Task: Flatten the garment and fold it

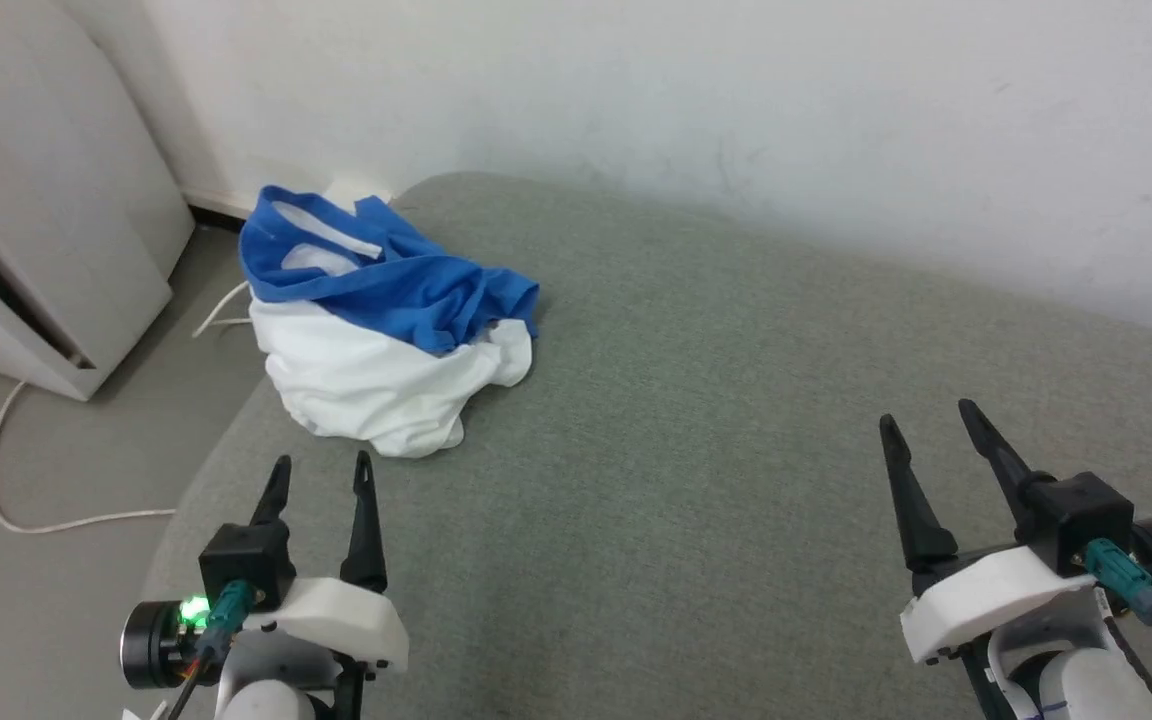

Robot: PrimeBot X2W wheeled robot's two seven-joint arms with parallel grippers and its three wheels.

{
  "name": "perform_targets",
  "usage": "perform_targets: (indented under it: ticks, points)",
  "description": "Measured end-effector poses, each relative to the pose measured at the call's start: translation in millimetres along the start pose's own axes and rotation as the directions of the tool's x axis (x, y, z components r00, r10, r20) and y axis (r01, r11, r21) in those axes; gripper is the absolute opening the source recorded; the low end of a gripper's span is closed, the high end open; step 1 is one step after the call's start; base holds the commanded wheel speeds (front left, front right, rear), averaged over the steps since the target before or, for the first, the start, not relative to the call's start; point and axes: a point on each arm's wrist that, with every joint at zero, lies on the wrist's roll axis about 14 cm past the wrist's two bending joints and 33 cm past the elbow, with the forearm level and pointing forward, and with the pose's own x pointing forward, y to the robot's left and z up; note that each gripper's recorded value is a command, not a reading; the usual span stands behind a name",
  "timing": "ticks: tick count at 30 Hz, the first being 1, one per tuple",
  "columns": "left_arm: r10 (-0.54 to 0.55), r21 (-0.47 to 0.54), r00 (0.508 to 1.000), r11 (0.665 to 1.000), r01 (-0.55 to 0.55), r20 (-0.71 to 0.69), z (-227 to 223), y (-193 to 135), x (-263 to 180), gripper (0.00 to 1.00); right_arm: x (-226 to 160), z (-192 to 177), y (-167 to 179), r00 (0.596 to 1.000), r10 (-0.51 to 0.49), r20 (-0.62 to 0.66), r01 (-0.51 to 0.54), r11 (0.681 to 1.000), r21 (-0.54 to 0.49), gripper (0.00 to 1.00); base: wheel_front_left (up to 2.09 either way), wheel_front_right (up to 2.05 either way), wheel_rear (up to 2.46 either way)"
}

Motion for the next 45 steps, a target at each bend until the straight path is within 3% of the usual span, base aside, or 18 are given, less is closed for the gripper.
perform_targets:
  ticks: [33,37,45]
  points:
    - [0.200,-0.026,0.980,0.979,-0.200,0.019,0.1,61.4,-19.5,1.00,36.9,4.5,51.6,0.987,0.157,0.045,-0.159,0.987,0.031,1.00,0.00,0.00,0.00]
    - [0.178,-0.051,0.983,0.983,-0.176,0.040,13.5,61.4,0.4,1.00,46.6,6.6,54.5,0.984,0.171,0.059,-0.173,0.984,0.039,1.00,0.00,0.00,0.00]
    - [0.106,-0.085,0.993,0.991,-0.102,0.042,63.2,64.3,90.6,1.00,79.1,12.0,51.8,0.977,0.184,0.112,-0.190,0.981,0.042,1.00,0.00,0.00,0.00]
